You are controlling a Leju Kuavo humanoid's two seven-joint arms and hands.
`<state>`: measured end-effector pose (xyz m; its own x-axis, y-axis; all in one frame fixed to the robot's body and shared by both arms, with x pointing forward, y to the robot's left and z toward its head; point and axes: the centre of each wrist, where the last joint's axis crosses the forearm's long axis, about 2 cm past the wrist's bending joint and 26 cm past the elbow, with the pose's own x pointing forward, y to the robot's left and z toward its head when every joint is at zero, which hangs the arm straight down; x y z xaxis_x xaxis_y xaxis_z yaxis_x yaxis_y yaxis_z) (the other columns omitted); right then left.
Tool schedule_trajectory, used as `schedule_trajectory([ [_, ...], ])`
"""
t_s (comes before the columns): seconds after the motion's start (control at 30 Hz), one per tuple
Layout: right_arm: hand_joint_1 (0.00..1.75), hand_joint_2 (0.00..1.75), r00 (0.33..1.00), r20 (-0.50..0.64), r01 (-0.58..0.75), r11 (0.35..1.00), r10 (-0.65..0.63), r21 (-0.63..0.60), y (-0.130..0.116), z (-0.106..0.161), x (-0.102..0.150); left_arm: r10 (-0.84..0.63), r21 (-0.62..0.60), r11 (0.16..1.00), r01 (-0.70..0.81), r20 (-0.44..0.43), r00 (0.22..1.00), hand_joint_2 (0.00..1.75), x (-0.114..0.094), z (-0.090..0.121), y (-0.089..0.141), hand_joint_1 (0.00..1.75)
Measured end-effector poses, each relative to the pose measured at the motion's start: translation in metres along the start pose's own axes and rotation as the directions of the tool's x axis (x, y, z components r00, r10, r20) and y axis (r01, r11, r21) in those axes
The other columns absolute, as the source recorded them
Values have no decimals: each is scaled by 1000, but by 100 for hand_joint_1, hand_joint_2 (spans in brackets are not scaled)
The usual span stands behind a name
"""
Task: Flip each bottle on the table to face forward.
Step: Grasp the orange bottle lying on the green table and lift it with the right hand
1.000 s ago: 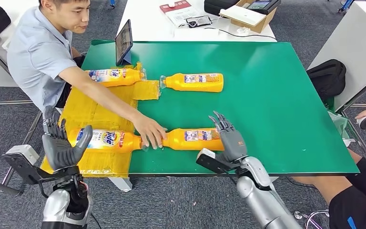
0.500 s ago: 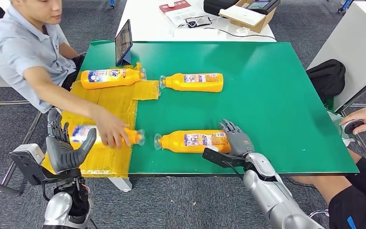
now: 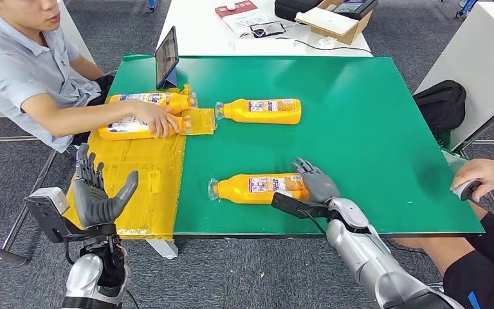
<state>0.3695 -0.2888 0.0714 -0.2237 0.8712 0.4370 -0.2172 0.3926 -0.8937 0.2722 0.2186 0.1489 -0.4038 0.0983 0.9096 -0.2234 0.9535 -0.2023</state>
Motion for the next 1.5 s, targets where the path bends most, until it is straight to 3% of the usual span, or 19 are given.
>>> schedule_trajectory([
  [0.4,0,175,983,178,35,999,-42,41,9,-6,10,42,-54,998,-42,-6,999,175,-5,-11,-15,0],
  [0.77,0,175,987,149,32,989,-54,142,9,-16,21,79,-89,993,-82,-41,996,175,-10,-14,-25,0],
  [0.8,21,175,989,141,30,989,-51,148,8,-17,22,80,-90,992,-83,-42,996,175,-10,-14,-25,0],
  [0.9,130,175,991,122,27,987,-47,160,7,-20,24,81,-93,992,-86,-49,995,175,-11,-14,-25,0],
  [0.93,153,175,992,118,28,986,-48,162,7,-20,24,81,-94,992,-86,-53,995,175,-12,-13,-25,0],
  [1.0,172,175,992,115,32,985,-51,168,7,-21,25,80,-97,992,-86,-58,995,175,-13,-13,-25,0],
  [1.5,175,175,988,131,53,982,-78,183,5,-23,25,78,-111,990,-88,-86,993,175,-18,-10,-26,0],
])
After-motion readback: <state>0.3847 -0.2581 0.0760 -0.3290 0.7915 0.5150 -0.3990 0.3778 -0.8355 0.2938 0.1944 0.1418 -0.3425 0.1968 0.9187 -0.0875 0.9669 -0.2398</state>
